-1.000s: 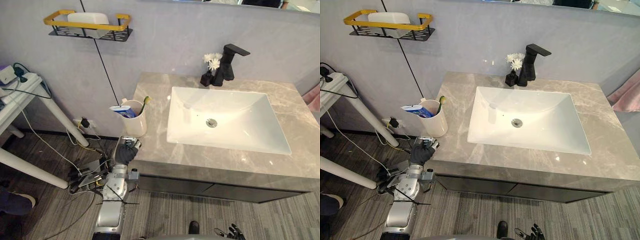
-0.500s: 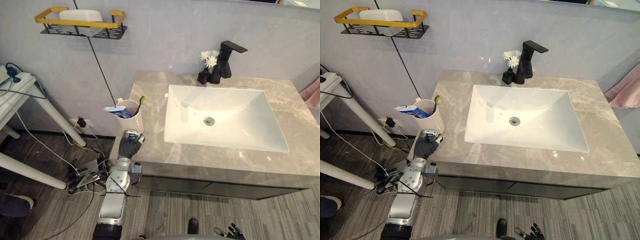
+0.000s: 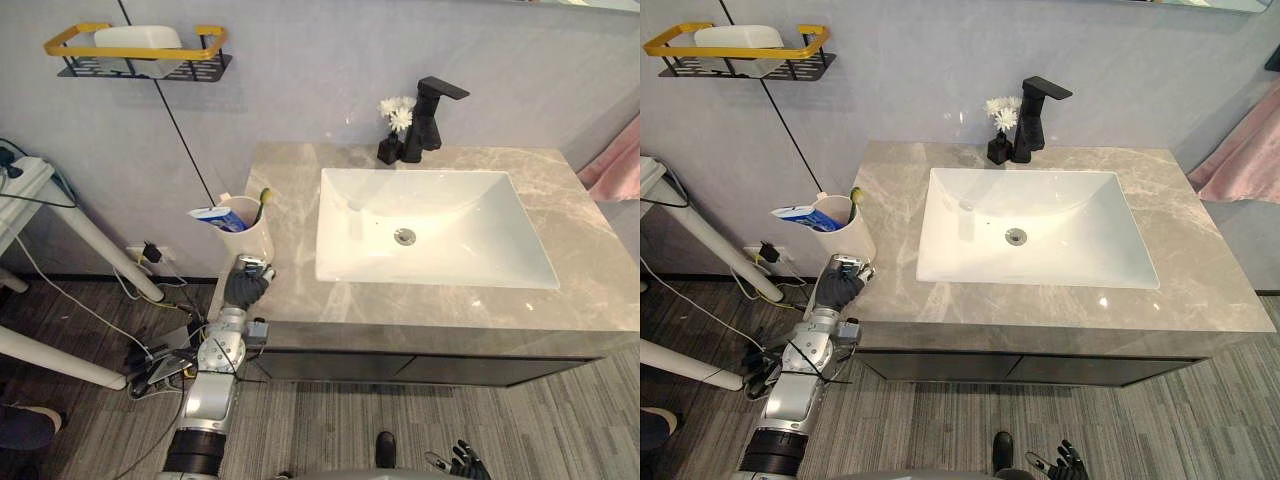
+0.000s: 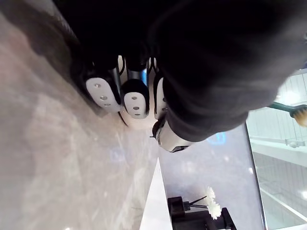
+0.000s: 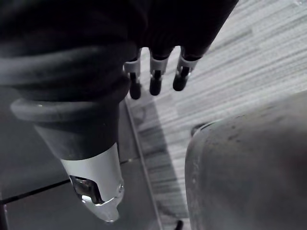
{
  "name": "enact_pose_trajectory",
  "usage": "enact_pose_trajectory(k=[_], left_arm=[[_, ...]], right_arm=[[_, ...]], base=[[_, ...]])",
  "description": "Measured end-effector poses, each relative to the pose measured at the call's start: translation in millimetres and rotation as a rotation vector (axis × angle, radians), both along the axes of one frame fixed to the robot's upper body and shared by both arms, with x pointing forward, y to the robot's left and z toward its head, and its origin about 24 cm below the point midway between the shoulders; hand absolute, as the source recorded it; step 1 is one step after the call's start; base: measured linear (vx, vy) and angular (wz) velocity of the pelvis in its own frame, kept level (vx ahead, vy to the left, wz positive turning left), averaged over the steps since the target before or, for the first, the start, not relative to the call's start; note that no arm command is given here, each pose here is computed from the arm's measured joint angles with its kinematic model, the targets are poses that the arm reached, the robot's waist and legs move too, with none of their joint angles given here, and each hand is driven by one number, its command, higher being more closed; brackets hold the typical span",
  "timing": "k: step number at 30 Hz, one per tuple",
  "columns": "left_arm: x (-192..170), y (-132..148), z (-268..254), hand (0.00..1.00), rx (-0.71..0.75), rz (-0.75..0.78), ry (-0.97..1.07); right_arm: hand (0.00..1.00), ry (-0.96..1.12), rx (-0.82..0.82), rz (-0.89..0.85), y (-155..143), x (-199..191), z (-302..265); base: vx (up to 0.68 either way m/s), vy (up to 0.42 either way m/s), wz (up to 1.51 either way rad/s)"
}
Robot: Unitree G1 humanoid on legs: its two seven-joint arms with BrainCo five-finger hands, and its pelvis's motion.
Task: Organize washtable
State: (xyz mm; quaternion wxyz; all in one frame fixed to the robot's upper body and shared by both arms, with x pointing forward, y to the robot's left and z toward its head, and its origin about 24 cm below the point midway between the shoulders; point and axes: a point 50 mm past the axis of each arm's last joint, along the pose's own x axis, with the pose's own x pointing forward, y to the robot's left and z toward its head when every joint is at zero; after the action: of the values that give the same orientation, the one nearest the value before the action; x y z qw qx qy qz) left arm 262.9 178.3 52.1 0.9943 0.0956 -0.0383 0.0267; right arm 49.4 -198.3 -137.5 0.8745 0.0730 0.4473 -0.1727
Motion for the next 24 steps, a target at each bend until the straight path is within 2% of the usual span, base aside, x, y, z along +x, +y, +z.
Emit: enact_pose_trajectory(k=[8, 17, 24], left_arm=[[11.2, 13.3, 9.2, 1.0, 0.057, 0.026, -0.021], [25.7, 7.1, 22.2, 1.0, 0.057, 0.01, -0.059], [43.0, 0.3, 47.2, 1.0, 0.111, -0.037, -0.131]], right_arm=[[0.0, -0.002, -0.003, 0.038, 0.3, 1.8, 0.6], [0.0, -0.011, 0.005, 0.046, 0.7, 2.7, 1.3], [0.0, -0.031, 0.006, 0.059, 2.7, 7.2, 3.5]], base=[[0.0, 0.0, 0.0], [-0.01, -0.005, 0.0], [-0.07, -0.043, -0.02]])
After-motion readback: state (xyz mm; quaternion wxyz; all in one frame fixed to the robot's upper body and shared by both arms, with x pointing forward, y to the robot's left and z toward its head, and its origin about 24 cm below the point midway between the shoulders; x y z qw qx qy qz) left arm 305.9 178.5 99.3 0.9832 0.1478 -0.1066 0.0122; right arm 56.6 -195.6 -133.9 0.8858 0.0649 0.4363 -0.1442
